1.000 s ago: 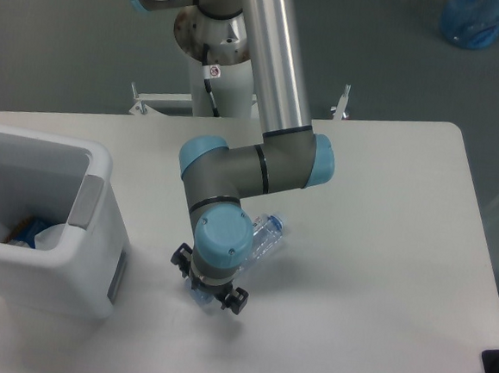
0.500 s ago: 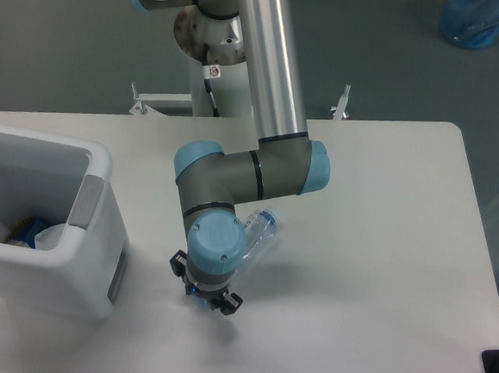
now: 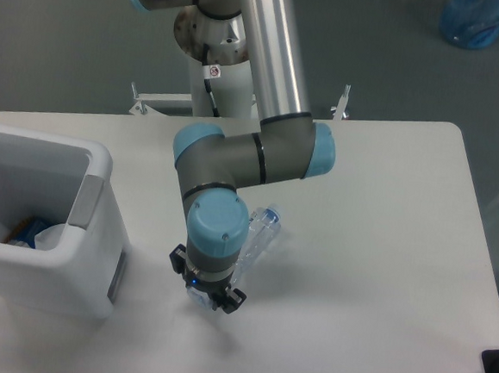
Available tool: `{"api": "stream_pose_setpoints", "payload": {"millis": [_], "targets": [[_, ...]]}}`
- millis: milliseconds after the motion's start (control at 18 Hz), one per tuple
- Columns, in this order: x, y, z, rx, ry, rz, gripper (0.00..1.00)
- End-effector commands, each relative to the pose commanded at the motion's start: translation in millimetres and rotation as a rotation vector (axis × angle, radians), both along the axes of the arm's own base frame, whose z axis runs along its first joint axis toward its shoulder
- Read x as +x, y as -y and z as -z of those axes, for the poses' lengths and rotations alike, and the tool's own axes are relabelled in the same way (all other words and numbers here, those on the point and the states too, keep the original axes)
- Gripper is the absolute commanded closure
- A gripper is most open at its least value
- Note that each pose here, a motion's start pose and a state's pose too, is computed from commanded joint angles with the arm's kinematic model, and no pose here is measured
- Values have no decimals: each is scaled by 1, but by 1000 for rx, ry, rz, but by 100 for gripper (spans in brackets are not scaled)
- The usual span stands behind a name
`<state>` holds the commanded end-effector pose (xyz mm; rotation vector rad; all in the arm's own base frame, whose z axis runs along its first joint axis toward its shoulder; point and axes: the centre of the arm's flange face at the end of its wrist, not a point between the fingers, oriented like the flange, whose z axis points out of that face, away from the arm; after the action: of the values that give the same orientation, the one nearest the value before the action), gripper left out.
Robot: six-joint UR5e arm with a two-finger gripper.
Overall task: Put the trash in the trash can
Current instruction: 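Close the gripper around the bottle's middle, then lift the bottle and carry it over the trash bin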
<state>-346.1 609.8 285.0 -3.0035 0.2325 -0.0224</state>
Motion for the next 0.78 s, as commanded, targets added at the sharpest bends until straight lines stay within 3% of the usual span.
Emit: {"api": "stream_pose_setpoints", "payload": {"millis": [389,778], "targets": [[-33,16,-52,108,1,-55,45],[-60,44,-142,317,7,-106,45]]}}
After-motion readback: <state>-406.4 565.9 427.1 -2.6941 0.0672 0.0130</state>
